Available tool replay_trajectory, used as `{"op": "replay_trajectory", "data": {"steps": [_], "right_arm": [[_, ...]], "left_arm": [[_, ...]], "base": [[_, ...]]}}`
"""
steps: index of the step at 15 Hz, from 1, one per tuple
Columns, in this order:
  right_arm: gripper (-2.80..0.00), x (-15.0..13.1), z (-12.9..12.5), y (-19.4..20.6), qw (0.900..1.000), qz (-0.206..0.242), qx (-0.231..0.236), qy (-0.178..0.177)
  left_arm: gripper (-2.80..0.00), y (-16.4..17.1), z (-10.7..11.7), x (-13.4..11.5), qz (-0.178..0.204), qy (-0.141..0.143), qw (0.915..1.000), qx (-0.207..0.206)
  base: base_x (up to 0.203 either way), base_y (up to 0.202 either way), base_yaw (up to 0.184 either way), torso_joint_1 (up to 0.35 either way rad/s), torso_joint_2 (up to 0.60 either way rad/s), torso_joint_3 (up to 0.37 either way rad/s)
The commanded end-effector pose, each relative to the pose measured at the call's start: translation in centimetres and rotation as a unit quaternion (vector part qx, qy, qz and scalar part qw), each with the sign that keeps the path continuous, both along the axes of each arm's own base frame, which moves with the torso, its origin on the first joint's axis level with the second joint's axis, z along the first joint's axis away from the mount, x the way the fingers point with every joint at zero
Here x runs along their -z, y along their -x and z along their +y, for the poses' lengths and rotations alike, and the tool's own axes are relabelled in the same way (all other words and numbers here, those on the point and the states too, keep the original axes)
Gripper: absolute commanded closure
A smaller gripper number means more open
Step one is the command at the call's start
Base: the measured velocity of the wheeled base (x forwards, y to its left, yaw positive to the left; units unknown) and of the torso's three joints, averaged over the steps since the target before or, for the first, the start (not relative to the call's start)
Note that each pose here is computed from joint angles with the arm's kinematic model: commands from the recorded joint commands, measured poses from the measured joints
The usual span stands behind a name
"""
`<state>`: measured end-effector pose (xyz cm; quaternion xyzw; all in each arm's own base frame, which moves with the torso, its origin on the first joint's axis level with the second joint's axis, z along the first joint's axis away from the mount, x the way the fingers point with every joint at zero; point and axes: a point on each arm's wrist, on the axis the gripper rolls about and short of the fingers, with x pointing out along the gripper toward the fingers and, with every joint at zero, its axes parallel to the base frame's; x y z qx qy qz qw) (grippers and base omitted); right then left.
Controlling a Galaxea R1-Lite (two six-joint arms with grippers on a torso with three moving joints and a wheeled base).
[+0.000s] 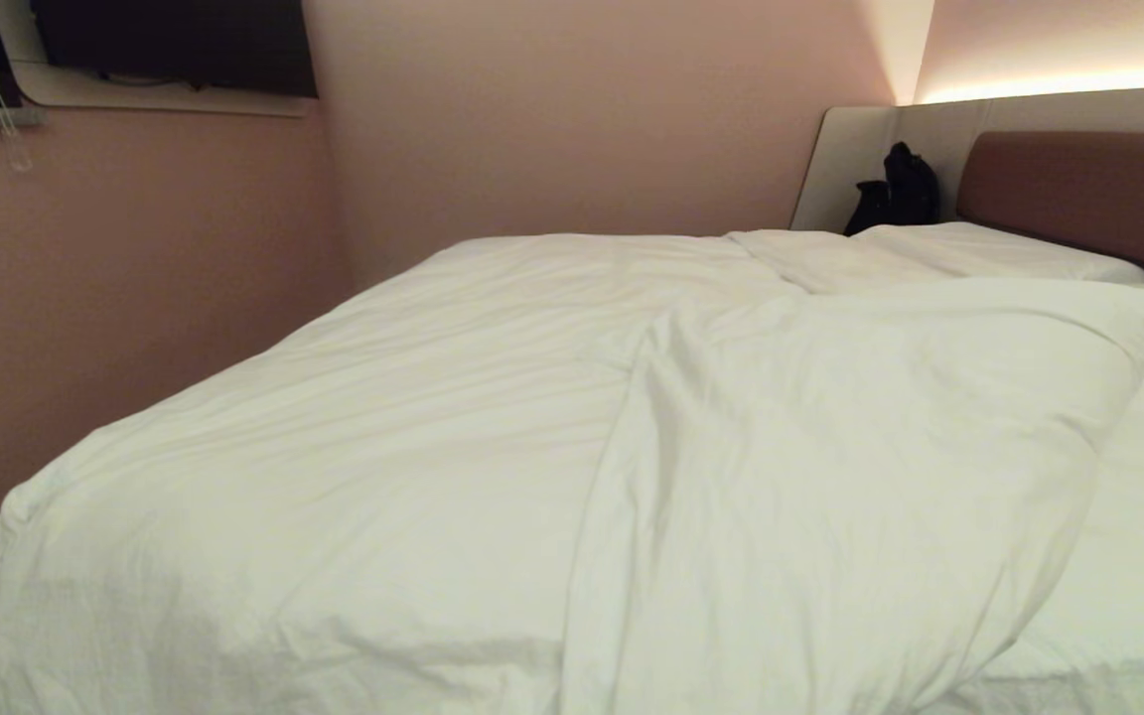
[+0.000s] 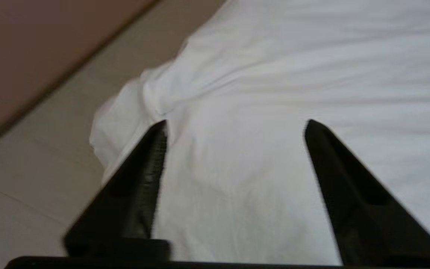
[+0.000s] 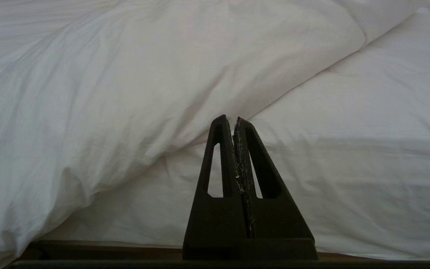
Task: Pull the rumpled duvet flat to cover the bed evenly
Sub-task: Hold the folded corner of the quilt
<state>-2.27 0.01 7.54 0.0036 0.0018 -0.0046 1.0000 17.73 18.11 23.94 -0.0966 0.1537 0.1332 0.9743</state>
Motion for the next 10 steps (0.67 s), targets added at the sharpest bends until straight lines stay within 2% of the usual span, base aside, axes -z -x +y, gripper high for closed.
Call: {"op": "replay_trajectory", "data": {"steps": [1,4,7,10], "right_arm": [[0.00,0.0,0.0,0.0,1.000,0.000,0.000,0.000],[0.00,0.0,0.0,0.0,1.000,0.000,0.001,0.000],[0.00,0.0,0.0,0.0,1.000,0.000,0.000,0.001],[0.00,0.0,0.0,0.0,1.000,0.000,0.000,0.000]], "left_arm": [[0.00,4.6,-5.4,-3.6,-0.065,-0.064,0.9958,0.010],[0.00,7.8,-9.3,-4.5,-0.105,-0.098,0.9894,0.021],[0.00,10.3,-12.0,-4.6,-0.132,-0.127,0.9828,0.021],[0.00,13.3,-15.2,-4.1,-0.168,-0.168,0.9712,0.020]], "base": [[0.000,0.000,0.000,0.000,0.00,0.000],[0.000,0.000,0.000,0.000,0.00,0.000],[0.000,0.000,0.000,0.000,0.00,0.000],[0.000,0.000,0.000,0.000,0.00,0.000]]}}
